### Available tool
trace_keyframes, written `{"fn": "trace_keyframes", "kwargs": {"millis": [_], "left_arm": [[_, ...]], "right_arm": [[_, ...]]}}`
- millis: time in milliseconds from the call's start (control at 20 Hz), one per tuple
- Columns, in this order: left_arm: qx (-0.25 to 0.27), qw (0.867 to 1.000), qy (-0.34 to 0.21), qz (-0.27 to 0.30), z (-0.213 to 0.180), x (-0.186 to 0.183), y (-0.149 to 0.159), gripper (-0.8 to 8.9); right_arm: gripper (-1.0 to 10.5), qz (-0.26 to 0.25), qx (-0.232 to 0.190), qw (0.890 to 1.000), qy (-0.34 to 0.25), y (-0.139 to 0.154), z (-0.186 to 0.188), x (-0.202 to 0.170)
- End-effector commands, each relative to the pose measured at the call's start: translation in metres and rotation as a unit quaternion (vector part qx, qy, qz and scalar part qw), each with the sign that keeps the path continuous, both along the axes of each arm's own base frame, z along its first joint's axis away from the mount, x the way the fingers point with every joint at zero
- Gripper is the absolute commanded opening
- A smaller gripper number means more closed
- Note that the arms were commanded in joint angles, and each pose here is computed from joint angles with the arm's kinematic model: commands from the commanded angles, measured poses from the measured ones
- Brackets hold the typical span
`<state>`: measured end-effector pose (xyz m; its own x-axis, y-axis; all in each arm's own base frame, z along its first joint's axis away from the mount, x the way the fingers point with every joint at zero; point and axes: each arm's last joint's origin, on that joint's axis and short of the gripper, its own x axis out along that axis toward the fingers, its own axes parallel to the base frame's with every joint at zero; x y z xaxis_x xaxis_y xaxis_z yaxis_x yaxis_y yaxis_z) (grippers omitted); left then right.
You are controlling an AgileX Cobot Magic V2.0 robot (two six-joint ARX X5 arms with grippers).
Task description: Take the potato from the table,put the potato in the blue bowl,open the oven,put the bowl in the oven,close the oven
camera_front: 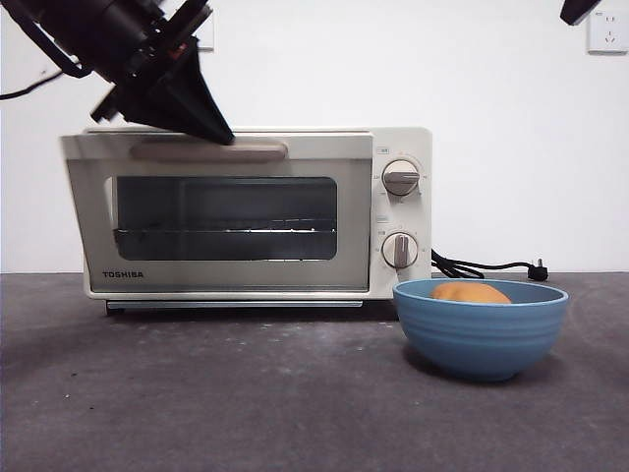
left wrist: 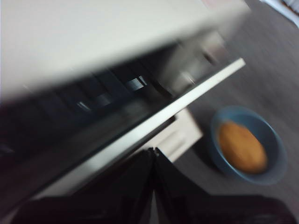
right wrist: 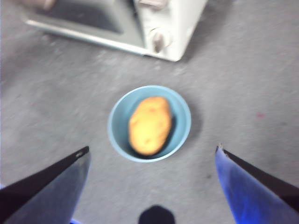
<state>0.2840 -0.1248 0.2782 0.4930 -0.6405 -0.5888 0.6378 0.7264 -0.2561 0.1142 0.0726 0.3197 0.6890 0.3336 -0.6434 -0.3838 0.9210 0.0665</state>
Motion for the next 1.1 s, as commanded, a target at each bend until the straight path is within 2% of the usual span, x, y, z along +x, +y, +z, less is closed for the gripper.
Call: {"fn": "trace_keyframes", "kwargs": {"millis": [50, 400, 550, 650, 850, 1100], "left_arm": [[0.052, 0.995, 0.084, -0.003, -0.031, -0.007, -0.003, -0.08], [0.084, 0.985, 0.150, -0.029, -0.039, -0.025, -0.012, -0.08], [0.097, 0.981, 0.165, -0.044, -0.039, -0.033, -0.016, -0.08], [0.087, 0.985, 0.145, -0.043, -0.032, -0.035, -0.018, -0.08], [0.076, 0.995, 0.069, -0.011, -0.002, -0.046, -0.011, -0.08], [0.034, 0.999, -0.030, 0.017, 0.049, -0.084, 0.011, -0.08]], "right_arm": [[4.4, -0.004, 0.002, 1.000, -0.002, 0.000, -0.002, 0.001], [4.4, -0.009, 0.000, 1.000, -0.001, 0.000, -0.002, 0.000], [4.4, -0.033, -0.021, 0.999, 0.012, -0.003, -0.006, 0.000], [4.4, -0.038, -0.023, 0.999, 0.022, -0.003, -0.007, 0.001], [4.4, -0.056, -0.026, 0.998, 0.035, -0.003, -0.011, 0.009], [4.4, -0.081, -0.036, 0.994, 0.070, 0.001, -0.023, 0.034]]}}
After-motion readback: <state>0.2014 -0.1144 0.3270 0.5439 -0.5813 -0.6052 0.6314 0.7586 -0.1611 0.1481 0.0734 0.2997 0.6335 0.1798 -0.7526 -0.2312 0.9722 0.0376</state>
